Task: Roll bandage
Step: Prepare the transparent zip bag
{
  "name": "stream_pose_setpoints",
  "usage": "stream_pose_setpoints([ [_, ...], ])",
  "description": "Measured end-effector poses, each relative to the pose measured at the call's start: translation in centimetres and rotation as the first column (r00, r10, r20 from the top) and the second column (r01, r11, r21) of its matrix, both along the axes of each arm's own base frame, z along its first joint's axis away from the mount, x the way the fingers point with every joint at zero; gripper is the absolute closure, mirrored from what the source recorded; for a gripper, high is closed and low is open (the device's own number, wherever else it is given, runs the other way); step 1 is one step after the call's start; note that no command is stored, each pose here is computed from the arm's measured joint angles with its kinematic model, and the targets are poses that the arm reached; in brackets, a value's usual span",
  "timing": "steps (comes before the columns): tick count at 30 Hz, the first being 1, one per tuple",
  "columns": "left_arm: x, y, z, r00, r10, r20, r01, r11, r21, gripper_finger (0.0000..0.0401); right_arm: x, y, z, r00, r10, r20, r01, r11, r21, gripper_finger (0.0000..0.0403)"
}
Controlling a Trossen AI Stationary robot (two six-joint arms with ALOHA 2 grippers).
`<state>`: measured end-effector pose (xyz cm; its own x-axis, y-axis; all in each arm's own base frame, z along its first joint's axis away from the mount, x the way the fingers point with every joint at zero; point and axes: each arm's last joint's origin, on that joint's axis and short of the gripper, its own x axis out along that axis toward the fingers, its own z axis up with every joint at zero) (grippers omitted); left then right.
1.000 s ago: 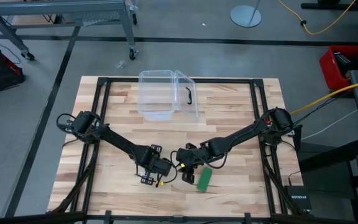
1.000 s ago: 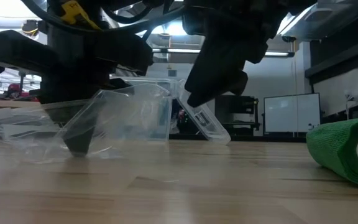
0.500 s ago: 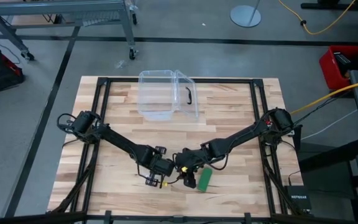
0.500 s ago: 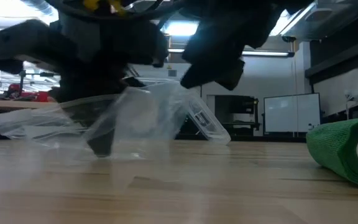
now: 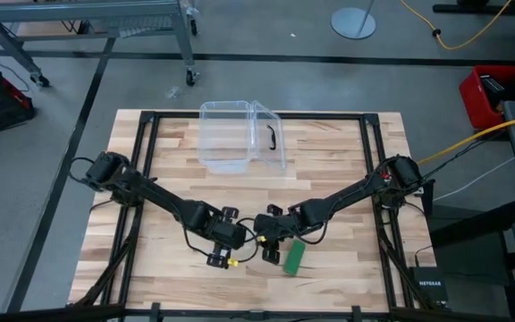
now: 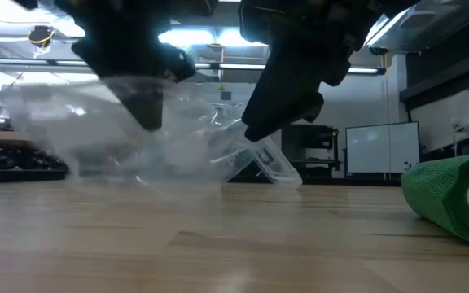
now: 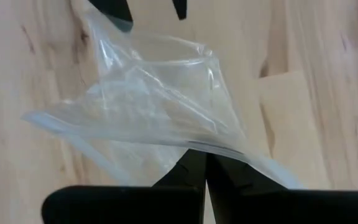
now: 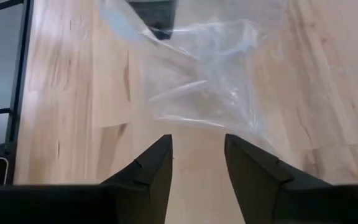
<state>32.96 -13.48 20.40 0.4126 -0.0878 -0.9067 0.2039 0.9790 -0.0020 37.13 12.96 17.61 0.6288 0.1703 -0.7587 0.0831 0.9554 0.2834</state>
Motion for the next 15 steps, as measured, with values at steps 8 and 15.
stream_pose_setpoints([
  [8,-0.16,0.08,0.53,1.000,-0.018,0.015,0.018,1.000,0.003,0.0401,-0.18,-0.02,-0.15,1.000,0.005,-0.025,-0.005,1.000,-0.003,0.0253],
  [15,-0.90,-0.07,0.28,0.998,-0.027,-0.051,0.029,0.999,0.029,0.0401,-0.14,-0.15,-0.14,1.000,-0.024,-0.012,0.023,0.999,-0.034,0.0253],
])
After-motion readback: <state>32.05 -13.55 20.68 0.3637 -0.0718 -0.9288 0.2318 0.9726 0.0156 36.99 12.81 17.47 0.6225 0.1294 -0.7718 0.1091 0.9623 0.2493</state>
